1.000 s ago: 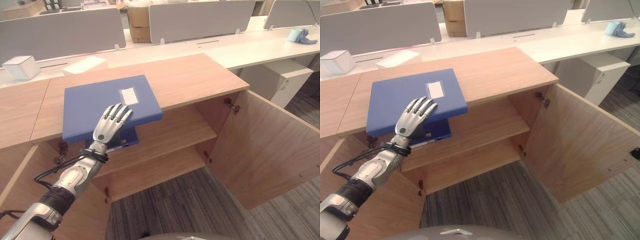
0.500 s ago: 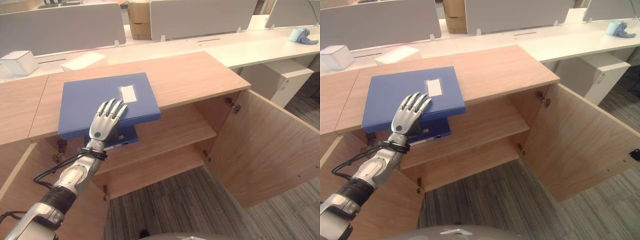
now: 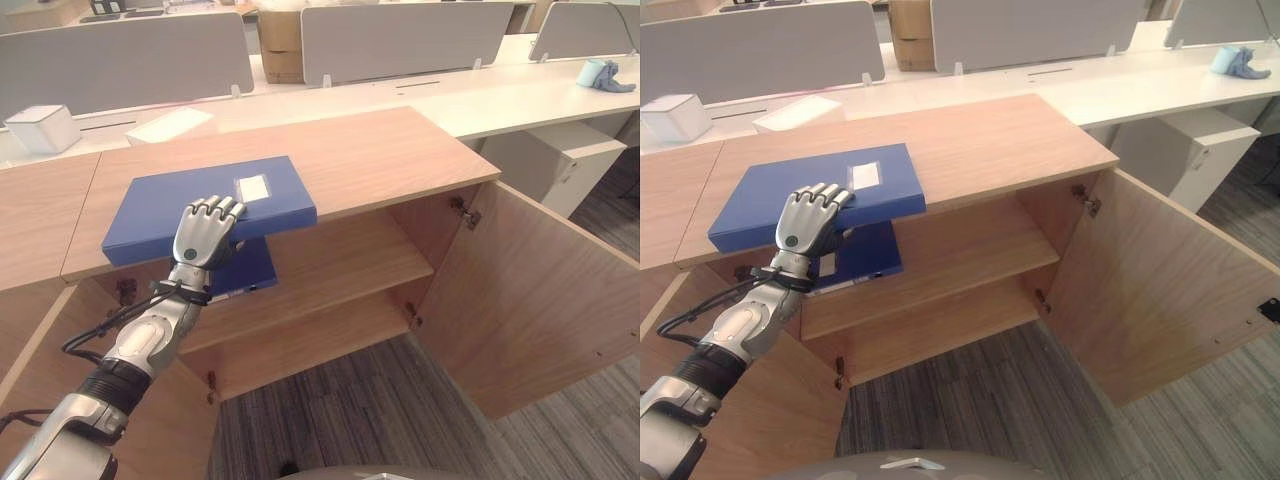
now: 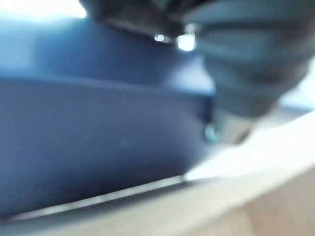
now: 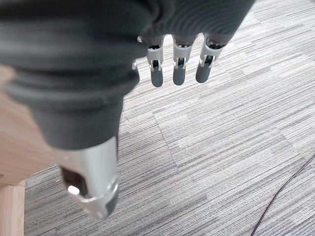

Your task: Put the empty folder in the office cabinet

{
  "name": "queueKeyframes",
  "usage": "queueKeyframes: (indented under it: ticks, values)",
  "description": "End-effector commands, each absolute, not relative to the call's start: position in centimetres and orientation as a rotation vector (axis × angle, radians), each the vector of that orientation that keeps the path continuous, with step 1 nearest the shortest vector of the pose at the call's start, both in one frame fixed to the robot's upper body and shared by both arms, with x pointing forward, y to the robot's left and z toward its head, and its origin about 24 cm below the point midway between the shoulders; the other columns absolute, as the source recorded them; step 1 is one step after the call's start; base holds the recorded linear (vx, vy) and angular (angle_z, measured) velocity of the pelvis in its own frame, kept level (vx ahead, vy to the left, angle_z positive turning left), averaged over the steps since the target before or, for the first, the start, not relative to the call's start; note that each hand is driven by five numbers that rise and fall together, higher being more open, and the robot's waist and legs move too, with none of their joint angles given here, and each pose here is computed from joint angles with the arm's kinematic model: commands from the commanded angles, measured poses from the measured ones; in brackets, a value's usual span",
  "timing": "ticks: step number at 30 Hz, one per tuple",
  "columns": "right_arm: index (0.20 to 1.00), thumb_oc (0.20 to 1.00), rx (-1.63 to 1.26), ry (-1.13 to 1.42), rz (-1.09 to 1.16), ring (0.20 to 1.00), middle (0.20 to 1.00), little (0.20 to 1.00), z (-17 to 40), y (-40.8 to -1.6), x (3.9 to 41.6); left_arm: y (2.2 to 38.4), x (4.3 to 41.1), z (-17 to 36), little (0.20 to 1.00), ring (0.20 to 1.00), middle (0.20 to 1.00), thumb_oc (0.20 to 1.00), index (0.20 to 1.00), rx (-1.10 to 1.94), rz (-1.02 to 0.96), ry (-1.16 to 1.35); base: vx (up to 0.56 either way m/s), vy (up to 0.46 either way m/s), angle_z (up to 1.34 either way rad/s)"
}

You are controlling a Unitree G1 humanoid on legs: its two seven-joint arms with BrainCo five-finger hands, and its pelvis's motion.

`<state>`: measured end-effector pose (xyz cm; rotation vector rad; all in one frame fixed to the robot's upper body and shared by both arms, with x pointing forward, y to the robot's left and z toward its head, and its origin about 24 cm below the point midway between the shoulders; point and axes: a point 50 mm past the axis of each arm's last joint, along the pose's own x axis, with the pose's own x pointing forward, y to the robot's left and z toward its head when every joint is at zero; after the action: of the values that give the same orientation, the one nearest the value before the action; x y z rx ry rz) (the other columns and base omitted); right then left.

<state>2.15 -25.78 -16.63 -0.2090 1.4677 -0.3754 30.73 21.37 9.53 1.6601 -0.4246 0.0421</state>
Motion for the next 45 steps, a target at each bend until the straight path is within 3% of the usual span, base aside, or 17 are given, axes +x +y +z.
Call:
queueKeyframes:
  ticks: [1,7,12,13,16,17,23,24,31,40,45]
  values:
    - [1.000,1.000,-0.218,1.477,-0.436,1.000,1.000,1.000,-16.3,-26.9,2.4,23.1,32.1,11.6,0.200,0.200,0.200,0.200,0.200,1.673,0.124,-0.402,0.00,0.000,0.00]
    - [1.000,1.000,-0.177,1.467,-0.427,1.000,1.000,1.000,-16.6,-25.9,2.5,22.4,31.5,16.9,0.200,0.200,0.200,0.200,0.200,1.333,0.335,-0.591,-0.03,0.009,-0.02]
    - [1.000,1.000,-0.165,1.448,-0.432,1.000,1.000,1.000,-16.6,-25.8,3.0,22.0,31.2,17.8,0.200,0.200,0.200,0.200,0.200,1.236,0.360,-0.632,-0.01,0.011,-0.04]
    - [1.000,1.000,-0.124,1.257,-0.478,1.000,1.000,1.000,-15.7,-25.5,9.5,19.5,30.6,19.6,0.200,0.200,0.200,0.200,0.200,0.855,0.336,-0.756,-0.01,0.030,-0.02]
    - [1.000,1.000,-0.125,1.178,-0.449,1.000,1.000,1.000,-15.1,-26.4,10.2,20.1,29.3,20.2,0.200,0.200,0.200,0.200,0.200,0.678,0.337,-0.765,-0.05,0.029,-0.11]
    - [1.000,1.000,-0.141,1.051,-0.431,1.000,1.000,1.000,-14.0,-26.5,12.5,20.2,28.9,20.1,0.200,0.200,0.200,0.200,0.200,0.612,0.315,-0.749,0.01,0.024,-0.14]
    - [1.000,1.000,-0.021,0.808,-0.480,1.000,1.000,1.000,-11.2,-27.1,17.2,19.1,27.9,19.3,0.200,0.200,0.200,0.200,0.200,0.284,0.154,-0.719,-0.01,0.014,0.00]
    - [1.000,1.000,0.036,0.661,-0.486,1.000,1.000,1.000,-9.1,-27.1,19.9,18.9,27.5,18.4,0.200,0.200,0.200,0.200,0.200,0.175,0.108,-0.678,0.00,0.000,0.00]
    - [1.000,1.000,0.140,0.326,-0.462,1.000,1.000,1.000,-2.8,-27.7,24.9,18.1,26.8,15.8,0.200,0.200,0.200,0.200,0.200,-0.050,-0.042,-0.535,-0.01,0.019,0.03]
    - [1.000,1.000,0.409,-0.116,-0.303,1.000,1.000,1.000,6.4,-26.6,29.4,16.8,25.8,12.5,0.200,0.200,0.200,0.200,0.200,-0.215,-0.216,-0.348,0.00,0.009,0.05]
    - [1.000,1.000,0.652,-0.322,-0.114,1.000,1.000,1.000,10.7,-22.9,30.6,16.0,24.6,12.2,0.200,0.200,0.200,0.200,0.200,-0.249,-0.259,-0.336,0.00,0.001,0.03]
